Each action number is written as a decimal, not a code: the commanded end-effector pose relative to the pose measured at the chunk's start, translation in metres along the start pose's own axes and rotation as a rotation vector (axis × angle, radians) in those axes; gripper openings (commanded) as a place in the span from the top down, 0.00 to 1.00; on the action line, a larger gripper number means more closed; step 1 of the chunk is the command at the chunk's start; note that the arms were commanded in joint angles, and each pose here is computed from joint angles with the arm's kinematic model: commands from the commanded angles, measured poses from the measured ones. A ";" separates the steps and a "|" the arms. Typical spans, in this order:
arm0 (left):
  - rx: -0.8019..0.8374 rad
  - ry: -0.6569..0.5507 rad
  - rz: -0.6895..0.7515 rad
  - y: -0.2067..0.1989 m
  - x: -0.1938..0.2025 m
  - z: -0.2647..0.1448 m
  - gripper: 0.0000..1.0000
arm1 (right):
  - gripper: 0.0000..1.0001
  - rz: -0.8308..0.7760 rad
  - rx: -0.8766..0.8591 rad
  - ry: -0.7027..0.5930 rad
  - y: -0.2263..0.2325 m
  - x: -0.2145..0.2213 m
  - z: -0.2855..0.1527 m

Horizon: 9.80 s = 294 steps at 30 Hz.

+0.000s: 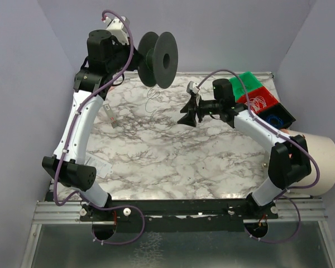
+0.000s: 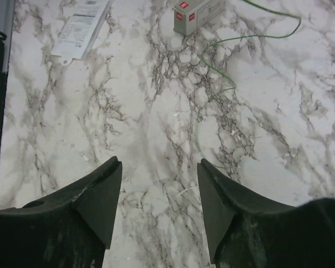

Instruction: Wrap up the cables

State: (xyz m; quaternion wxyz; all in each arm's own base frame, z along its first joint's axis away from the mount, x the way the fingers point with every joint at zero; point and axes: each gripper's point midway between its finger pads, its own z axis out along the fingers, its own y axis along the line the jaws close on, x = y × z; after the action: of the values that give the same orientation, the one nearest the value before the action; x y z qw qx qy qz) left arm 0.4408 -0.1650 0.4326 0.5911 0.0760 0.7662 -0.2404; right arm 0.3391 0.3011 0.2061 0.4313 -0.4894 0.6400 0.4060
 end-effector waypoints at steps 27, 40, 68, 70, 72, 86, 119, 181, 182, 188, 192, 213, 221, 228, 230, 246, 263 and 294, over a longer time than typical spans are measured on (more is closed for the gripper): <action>0.646 -0.184 -0.039 -0.128 -0.079 -0.085 1.00 | 0.00 -0.069 -0.112 -0.096 -0.005 0.026 0.051; 0.682 -0.171 -0.078 -0.129 -0.075 -0.085 1.00 | 0.00 -0.062 -0.261 -0.178 0.029 -0.003 0.040; 0.633 -0.175 -0.062 -0.110 -0.076 -0.094 1.00 | 1.00 0.391 -0.078 -0.232 -0.051 0.018 0.004; 0.609 -0.152 -0.029 -0.104 -0.066 -0.089 1.00 | 0.99 0.432 -0.063 -0.233 -0.063 0.012 -0.009; 0.593 -0.123 -0.001 -0.099 -0.053 -0.086 1.00 | 1.00 0.463 -0.073 -0.229 -0.069 0.004 -0.020; 0.313 0.018 0.307 -0.032 0.023 -0.059 1.00 | 1.00 0.631 0.024 -0.125 -0.100 -0.091 -0.089; -0.167 0.169 0.093 0.010 0.100 0.032 1.00 | 1.00 0.395 -0.633 -0.020 0.103 -0.109 0.013; -0.122 0.197 0.323 -0.012 0.112 0.025 1.00 | 1.00 0.475 -0.622 -0.064 0.087 -0.146 -0.020; -0.126 0.198 0.310 -0.012 0.112 0.027 1.00 | 1.00 0.476 -0.632 -0.056 0.090 -0.144 -0.013; -0.139 0.159 0.218 -0.017 0.095 0.031 1.00 | 1.00 0.522 -0.633 0.039 0.107 -0.107 0.029; -0.057 0.103 0.112 -0.023 0.066 0.027 1.00 | 1.00 0.543 -0.608 0.089 0.112 -0.071 0.041; 0.578 0.032 -0.356 -0.055 0.027 -0.019 1.00 | 1.00 0.418 -0.201 0.002 0.030 -0.012 0.003; 0.551 0.099 -0.426 -0.044 0.051 -0.007 1.00 | 1.00 0.093 0.153 0.072 -0.019 -0.007 -0.021; 0.546 0.182 -0.446 -0.039 0.080 -0.004 1.00 | 1.00 -0.174 0.512 0.175 -0.077 -0.014 -0.062; 0.537 0.211 -0.442 -0.038 0.087 -0.004 1.00 | 1.00 -0.226 0.578 0.208 -0.088 -0.014 -0.072; 0.654 0.251 -0.305 -0.043 0.115 -0.017 1.00 | 1.00 -0.077 0.255 0.125 -0.055 -0.016 -0.086; 0.594 0.251 0.263 -0.042 0.140 -0.031 1.00 | 1.00 0.252 -0.247 0.067 -0.001 -0.031 -0.100; 0.107 0.338 0.766 -0.026 0.187 0.009 1.00 | 1.00 0.414 -0.278 0.136 0.007 -0.018 -0.091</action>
State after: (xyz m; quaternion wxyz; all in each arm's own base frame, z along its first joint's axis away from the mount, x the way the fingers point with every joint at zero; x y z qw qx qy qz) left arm 0.3768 -0.2178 0.2638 0.4834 0.4599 0.7420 -0.0655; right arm 0.3192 0.2046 0.2236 0.2099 -0.4447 0.7213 0.4877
